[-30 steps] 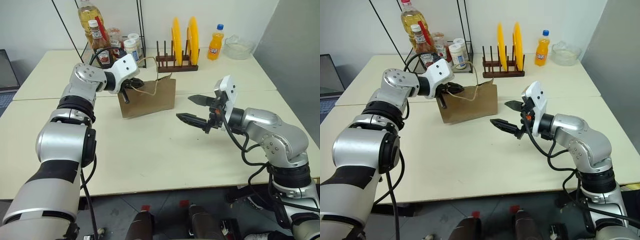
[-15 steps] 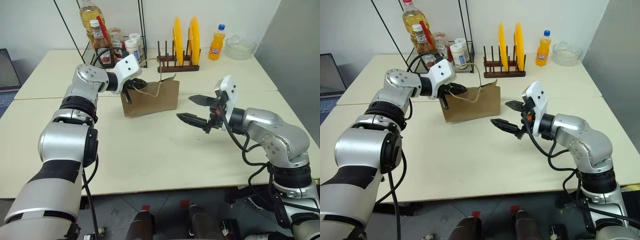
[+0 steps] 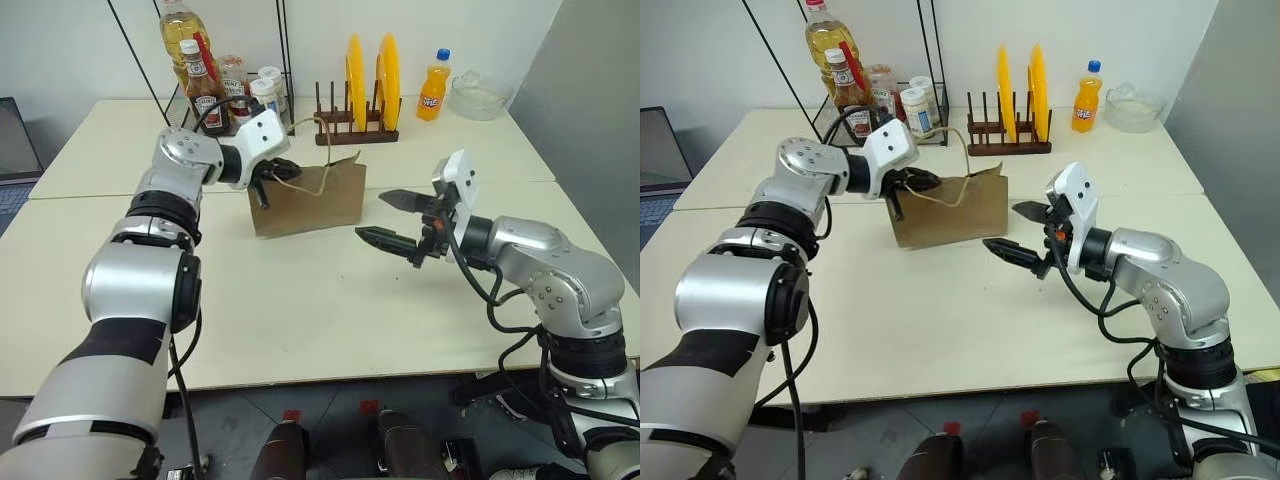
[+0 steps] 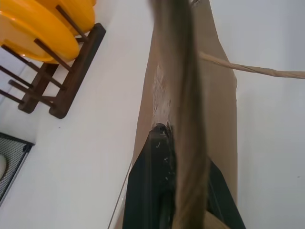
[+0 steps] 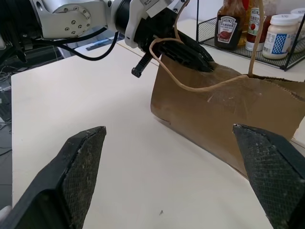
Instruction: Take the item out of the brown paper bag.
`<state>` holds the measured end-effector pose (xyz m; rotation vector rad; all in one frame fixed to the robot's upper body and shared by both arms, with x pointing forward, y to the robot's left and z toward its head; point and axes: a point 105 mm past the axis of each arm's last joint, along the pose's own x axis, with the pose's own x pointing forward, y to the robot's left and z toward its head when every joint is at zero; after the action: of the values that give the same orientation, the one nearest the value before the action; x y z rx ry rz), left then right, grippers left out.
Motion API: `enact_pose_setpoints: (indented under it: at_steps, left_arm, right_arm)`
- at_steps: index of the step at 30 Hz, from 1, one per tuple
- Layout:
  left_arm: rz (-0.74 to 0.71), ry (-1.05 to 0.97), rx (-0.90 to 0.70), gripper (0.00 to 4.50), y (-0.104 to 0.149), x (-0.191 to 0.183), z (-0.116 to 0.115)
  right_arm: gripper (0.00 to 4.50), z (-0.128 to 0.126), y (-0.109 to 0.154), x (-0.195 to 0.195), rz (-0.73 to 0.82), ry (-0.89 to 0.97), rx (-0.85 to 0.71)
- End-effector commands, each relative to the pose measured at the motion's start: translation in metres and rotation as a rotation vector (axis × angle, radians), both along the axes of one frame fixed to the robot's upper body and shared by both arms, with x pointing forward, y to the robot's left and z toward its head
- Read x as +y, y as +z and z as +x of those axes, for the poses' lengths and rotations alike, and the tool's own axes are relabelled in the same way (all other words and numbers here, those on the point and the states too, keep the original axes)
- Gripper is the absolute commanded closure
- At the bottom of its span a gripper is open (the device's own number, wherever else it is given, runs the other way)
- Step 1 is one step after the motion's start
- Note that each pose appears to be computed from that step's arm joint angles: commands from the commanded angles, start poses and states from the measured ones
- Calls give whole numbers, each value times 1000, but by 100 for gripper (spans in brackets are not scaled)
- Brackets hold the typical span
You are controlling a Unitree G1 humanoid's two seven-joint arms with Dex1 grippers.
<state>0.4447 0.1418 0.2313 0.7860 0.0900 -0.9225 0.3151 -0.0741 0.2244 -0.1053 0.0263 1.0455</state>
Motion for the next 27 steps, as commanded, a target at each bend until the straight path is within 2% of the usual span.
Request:
enact_pose_setpoints:
  at_steps: [1, 12, 13, 22, 27]
  left_arm:
    - [29, 8, -49, 356, 6, 2, 2]
    - [-23, 27, -59, 18, 28, 36, -8]
    - [-24, 24, -55, 5, 29, 40, -9]
    - [-80, 61, -74, 5, 49, 76, -22]
    - [-165, 221, -127, 5, 60, 95, -13]
  right_arm:
    - [0, -6, 14, -4, 15, -1, -57]
    - [0, -4, 11, -10, 17, -36, -53]
    - [0, -4, 10, -12, 19, -46, -52]
    - [0, 1, 14, -40, 34, -239, -111]
    - [0, -9, 12, -47, -32, -262, -173]
